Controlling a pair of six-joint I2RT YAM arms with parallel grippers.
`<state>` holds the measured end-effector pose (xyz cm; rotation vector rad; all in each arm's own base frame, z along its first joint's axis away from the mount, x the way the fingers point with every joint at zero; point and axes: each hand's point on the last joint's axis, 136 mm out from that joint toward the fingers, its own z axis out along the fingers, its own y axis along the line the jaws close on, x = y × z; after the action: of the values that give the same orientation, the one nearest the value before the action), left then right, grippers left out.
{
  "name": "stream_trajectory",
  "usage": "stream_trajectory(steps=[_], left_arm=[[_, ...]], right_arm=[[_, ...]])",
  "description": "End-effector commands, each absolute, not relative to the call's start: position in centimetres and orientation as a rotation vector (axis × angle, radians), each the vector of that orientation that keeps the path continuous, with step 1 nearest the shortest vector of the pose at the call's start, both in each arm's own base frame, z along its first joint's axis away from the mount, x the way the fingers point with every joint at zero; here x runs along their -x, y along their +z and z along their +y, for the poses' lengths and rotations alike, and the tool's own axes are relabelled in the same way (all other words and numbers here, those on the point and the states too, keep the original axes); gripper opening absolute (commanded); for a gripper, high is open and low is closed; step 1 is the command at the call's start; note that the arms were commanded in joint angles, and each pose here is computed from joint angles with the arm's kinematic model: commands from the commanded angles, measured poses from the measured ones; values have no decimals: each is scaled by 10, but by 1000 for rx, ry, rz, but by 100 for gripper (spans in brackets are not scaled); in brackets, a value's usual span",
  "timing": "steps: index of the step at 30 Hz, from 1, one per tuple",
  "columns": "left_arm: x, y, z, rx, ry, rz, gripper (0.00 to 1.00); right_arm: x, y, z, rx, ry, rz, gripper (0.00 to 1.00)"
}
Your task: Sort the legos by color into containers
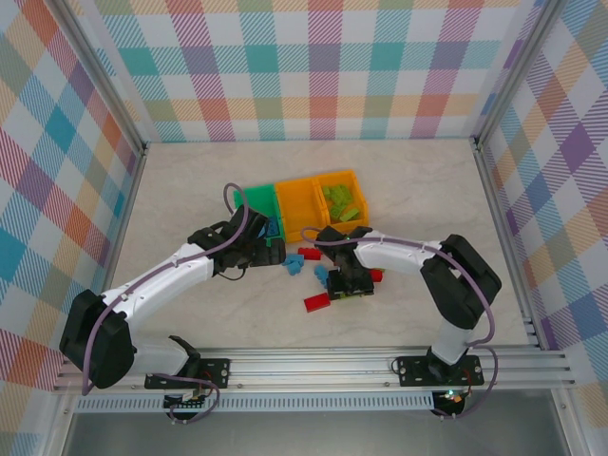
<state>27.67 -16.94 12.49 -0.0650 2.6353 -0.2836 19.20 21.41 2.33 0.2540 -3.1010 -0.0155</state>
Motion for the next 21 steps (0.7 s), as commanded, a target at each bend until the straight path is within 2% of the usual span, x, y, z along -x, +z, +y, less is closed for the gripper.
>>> stream_trajectory(steps=[1, 8, 15, 21], left_arm=[[-277, 122, -164, 86, -273, 2630, 100], [-282, 122, -169, 78, -289, 2633, 100], [-283, 123, -171, 81, -295, 2637, 100], [-281, 122, -170, 109, -309, 2638, 100]], right_arm=[[-187, 44, 200, -211, 2, -3134, 57], [-210, 86, 202, -212, -108, -3215, 57], [-295, 123, 210, -94, -335, -3299, 57], [-363, 135, 218, 5, -407, -3292, 58]])
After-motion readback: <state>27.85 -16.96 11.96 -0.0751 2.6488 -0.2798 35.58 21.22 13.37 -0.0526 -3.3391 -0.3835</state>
